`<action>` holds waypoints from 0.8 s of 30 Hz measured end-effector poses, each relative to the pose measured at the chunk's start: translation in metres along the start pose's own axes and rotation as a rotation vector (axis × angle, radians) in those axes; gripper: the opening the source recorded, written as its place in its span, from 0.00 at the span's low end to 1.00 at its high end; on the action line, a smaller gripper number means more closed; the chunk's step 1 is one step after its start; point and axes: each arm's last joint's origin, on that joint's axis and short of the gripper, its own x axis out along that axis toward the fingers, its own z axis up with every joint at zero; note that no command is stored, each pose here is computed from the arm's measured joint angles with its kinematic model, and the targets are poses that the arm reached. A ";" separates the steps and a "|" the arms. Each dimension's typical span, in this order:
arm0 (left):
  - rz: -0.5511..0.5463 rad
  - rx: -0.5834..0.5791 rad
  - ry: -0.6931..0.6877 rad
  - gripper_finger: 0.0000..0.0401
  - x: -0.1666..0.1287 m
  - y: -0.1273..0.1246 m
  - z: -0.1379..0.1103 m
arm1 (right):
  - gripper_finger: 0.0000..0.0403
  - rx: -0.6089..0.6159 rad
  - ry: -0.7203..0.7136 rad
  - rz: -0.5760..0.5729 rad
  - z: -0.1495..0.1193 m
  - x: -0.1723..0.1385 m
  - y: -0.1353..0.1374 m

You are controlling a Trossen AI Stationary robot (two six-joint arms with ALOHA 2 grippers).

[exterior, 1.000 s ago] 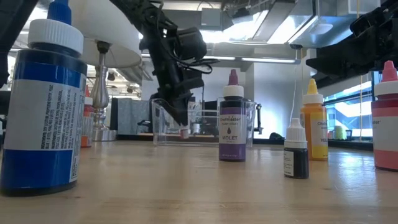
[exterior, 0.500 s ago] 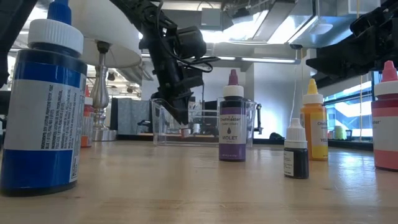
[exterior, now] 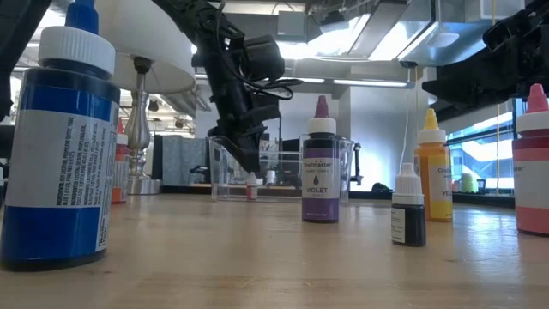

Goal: Pick & Place food coloring
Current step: Put the large orange food coloring bottle into the transparent bin

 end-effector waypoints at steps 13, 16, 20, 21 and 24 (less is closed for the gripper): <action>-0.048 0.107 -0.087 0.24 -0.086 -0.015 0.003 | 0.73 0.001 0.002 0.000 0.000 0.000 0.000; -0.056 0.208 -0.048 0.24 -0.102 -0.025 -0.011 | 0.73 0.001 0.002 0.000 0.000 0.000 0.000; -0.075 0.294 0.000 0.24 -0.118 -0.043 -0.031 | 0.73 0.001 0.002 0.000 0.000 0.000 0.000; -0.082 0.313 0.003 0.24 -0.120 -0.049 -0.034 | 0.73 0.001 0.002 0.000 0.000 0.000 0.000; -0.107 0.402 -0.011 0.24 -0.123 -0.064 -0.041 | 0.73 0.001 0.002 0.000 0.000 0.000 0.000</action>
